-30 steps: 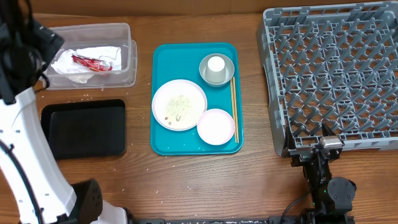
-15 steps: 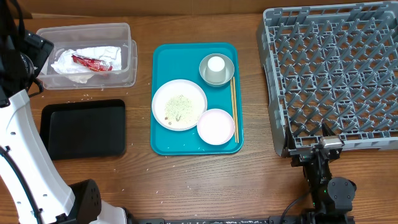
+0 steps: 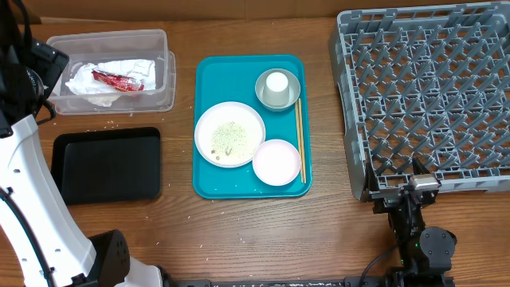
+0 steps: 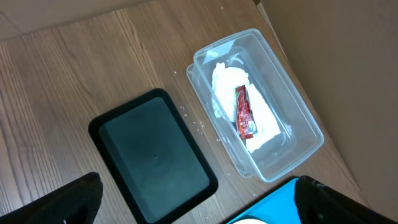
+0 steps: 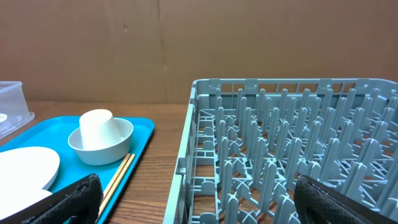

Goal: Sort waste into correct bins and load items into the dishwasher

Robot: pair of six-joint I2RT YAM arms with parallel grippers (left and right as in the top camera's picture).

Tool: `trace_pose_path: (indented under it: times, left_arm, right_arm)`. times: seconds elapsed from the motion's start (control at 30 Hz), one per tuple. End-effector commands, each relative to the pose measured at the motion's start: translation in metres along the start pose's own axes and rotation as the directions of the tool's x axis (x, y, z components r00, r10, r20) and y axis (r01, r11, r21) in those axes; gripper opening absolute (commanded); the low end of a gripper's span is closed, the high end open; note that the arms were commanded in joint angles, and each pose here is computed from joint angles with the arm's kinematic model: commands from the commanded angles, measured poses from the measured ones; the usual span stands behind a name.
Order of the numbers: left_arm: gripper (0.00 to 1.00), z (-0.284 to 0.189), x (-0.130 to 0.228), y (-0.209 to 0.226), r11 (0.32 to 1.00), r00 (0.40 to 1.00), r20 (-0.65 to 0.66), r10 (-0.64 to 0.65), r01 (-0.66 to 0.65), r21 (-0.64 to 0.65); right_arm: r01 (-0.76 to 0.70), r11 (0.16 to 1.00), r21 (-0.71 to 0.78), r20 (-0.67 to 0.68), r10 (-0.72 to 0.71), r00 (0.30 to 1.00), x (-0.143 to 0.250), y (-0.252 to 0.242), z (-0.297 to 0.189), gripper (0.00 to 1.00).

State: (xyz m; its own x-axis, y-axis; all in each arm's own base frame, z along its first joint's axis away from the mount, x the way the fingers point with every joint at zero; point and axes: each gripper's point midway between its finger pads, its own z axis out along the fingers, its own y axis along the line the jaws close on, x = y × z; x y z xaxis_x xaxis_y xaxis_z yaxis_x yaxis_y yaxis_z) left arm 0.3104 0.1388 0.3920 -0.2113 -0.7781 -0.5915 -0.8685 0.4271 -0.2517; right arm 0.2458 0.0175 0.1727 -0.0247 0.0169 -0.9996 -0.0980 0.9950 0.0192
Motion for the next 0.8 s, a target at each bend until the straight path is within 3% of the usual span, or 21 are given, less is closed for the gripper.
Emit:
trace_pose_path:
  times: [0.0, 0.47, 0.57, 0.6, 0.67, 0.73, 0.77]
  left_arm:
    - [1.0, 0.002, -0.003, 0.004, 0.999, 1.0, 0.013, -0.02, 0.021, -0.026]
    - [1.0, 0.002, -0.003, 0.004, 0.999, 1.0, 0.013, -0.02, 0.021, -0.026]
    - [1.0, 0.002, -0.003, 0.004, 0.999, 1.0, 0.013, -0.02, 0.021, -0.026]
    - [1.0, 0.002, -0.003, 0.004, 0.999, 1.0, 0.013, -0.02, 0.021, -0.026]
    - [1.0, 0.002, -0.003, 0.004, 0.999, 1.0, 0.013, -0.02, 0.021, -0.026]
    - [1.0, 0.002, -0.003, 0.004, 0.999, 1.0, 0.013, -0.02, 0.021, -0.026]
    - [1.0, 0.002, -0.003, 0.004, 0.999, 1.0, 0.013, -0.02, 0.021, -0.026]
  right_arm:
    - [0.001, 1.0, 0.009, 0.006, -0.001, 1.0, 0.001, -0.002, 0.0, 1.0]
    - [0.001, 1.0, 0.002, 0.017, -0.002, 1.0, -0.001, 0.0, 0.0, 1.0]
    - [0.038, 0.974, -0.223, 0.126, -0.01, 0.992, -0.027, 0.039, -0.006, 1.0]
    - [0.057, 0.931, -0.359, 0.172, 0.006, 0.985, -0.039, 0.063, -0.016, 1.0]
    - [0.118, 0.733, -0.67, 0.24, 0.063, 0.969, -0.06, 0.117, -0.055, 1.0]
    - [0.204, 0.498, -0.843, 0.27, 0.062, 0.961, -0.064, 0.15, -0.1, 1.0]
    - [0.279, 0.419, -0.864, 0.327, 0.047, 0.944, -0.068, 0.158, -0.118, 1.0]
